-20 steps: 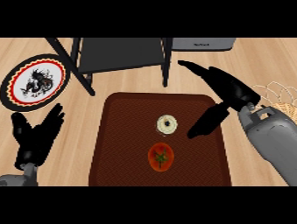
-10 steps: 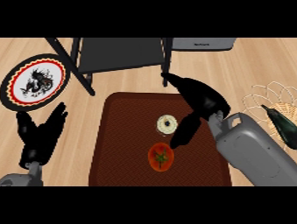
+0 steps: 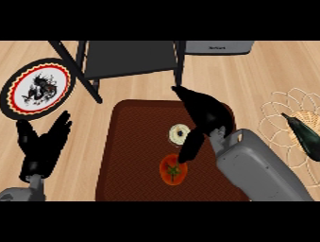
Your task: Pick the cupcake from the tray and place it in the tiered shelf
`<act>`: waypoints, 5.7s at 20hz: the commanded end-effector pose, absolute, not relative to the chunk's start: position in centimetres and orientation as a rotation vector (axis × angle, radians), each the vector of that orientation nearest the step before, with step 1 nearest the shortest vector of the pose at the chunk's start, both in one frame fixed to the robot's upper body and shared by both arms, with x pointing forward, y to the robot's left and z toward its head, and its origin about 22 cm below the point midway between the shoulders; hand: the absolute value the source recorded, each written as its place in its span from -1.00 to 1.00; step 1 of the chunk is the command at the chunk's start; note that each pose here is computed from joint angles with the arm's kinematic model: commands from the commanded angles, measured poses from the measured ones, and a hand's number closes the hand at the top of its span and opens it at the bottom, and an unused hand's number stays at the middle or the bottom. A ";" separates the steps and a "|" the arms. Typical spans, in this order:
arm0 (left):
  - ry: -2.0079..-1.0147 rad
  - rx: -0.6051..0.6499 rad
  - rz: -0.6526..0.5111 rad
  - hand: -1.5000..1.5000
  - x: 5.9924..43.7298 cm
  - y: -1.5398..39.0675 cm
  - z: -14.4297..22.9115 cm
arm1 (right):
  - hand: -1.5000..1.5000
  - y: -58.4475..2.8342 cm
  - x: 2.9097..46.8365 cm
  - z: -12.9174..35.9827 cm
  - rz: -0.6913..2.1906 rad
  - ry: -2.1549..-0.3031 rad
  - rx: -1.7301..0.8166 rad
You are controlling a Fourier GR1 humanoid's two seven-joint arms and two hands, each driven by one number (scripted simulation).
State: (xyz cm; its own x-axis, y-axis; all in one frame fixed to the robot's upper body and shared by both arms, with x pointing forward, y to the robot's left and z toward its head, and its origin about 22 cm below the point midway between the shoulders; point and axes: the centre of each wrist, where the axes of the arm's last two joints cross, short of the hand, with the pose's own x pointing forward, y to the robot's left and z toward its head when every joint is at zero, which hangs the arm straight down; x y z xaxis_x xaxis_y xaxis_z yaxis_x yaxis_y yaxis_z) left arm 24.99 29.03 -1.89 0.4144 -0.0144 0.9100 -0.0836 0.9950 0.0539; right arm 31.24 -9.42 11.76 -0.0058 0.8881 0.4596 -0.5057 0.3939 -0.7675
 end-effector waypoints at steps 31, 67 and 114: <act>-1.106 0.076 0.040 0.00 24.6 28.7 -2.6 | -1.00 -8.3 32.0 0.5 1.151 -1.126 -0.561; -1.114 0.072 0.027 0.00 26.2 28.4 -2.2 | 1.00 8.6 24.0 22.1 0.837 -1.665 -0.617; -1.131 0.061 -0.013 0.00 25.7 29.1 -2.6 | 1.00 2.4 42.8 32.2 0.688 -1.655 -0.870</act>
State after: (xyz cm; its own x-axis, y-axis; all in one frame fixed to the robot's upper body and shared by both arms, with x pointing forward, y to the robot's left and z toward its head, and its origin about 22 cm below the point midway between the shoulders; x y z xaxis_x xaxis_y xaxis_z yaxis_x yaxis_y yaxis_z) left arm 26.06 28.84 -1.36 0.3933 -0.0393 0.9186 -0.0351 0.9977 0.0577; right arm 42.00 3.03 33.27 -0.1378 0.8252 0.5478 0.1700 0.5645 -0.8077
